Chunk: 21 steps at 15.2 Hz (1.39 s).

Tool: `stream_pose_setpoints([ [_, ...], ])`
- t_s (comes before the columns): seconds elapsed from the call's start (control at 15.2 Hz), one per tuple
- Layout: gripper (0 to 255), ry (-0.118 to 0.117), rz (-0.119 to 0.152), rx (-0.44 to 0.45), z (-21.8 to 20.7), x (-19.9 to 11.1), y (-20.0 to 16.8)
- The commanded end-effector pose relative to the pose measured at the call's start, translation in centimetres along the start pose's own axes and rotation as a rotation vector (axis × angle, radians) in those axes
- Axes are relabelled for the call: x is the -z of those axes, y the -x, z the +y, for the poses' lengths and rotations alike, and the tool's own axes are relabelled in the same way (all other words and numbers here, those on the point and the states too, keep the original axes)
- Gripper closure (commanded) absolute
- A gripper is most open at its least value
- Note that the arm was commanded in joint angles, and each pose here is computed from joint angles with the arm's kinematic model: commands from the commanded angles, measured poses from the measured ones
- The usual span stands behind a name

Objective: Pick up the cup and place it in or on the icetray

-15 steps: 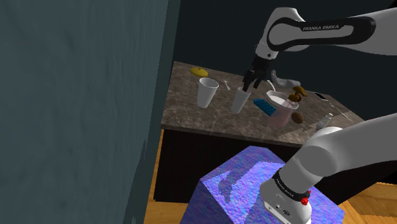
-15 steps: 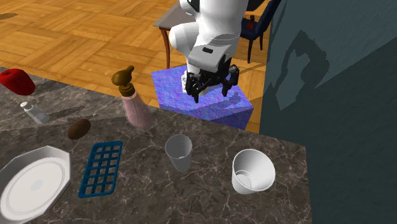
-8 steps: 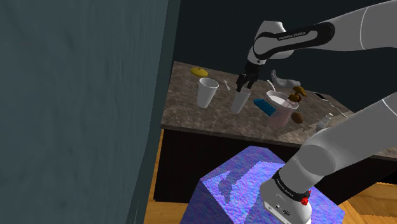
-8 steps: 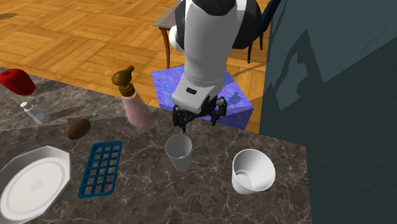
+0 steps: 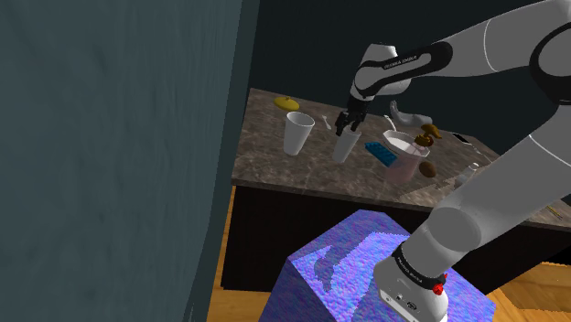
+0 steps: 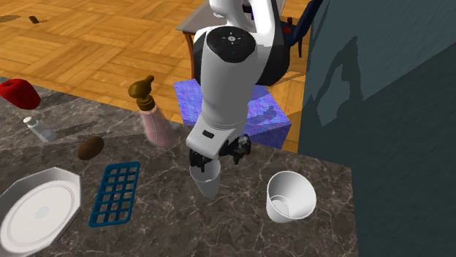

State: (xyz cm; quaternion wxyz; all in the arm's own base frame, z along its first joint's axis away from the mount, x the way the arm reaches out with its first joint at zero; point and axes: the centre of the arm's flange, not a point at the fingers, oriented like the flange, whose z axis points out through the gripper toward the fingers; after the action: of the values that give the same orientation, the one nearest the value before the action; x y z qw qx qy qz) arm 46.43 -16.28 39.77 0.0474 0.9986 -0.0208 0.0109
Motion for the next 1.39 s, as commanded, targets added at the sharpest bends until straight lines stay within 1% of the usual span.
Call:
stream_pose_setpoints([
  [0.0,0,0.0,0.001,0.0,0.0,-1.0,0.0],
  [0.13,0,0.0,0.001,0.0,0.0,-2.4,0.0],
  [0.66,0,0.0,0.001,0.0,0.0,-2.4,0.0],
  [0.73,255,0.0,0.001,0.0,0.0,-2.4,0.0],
  [1.32,255,0.0,0.001,0.0,0.0,-2.4,0.0],
])
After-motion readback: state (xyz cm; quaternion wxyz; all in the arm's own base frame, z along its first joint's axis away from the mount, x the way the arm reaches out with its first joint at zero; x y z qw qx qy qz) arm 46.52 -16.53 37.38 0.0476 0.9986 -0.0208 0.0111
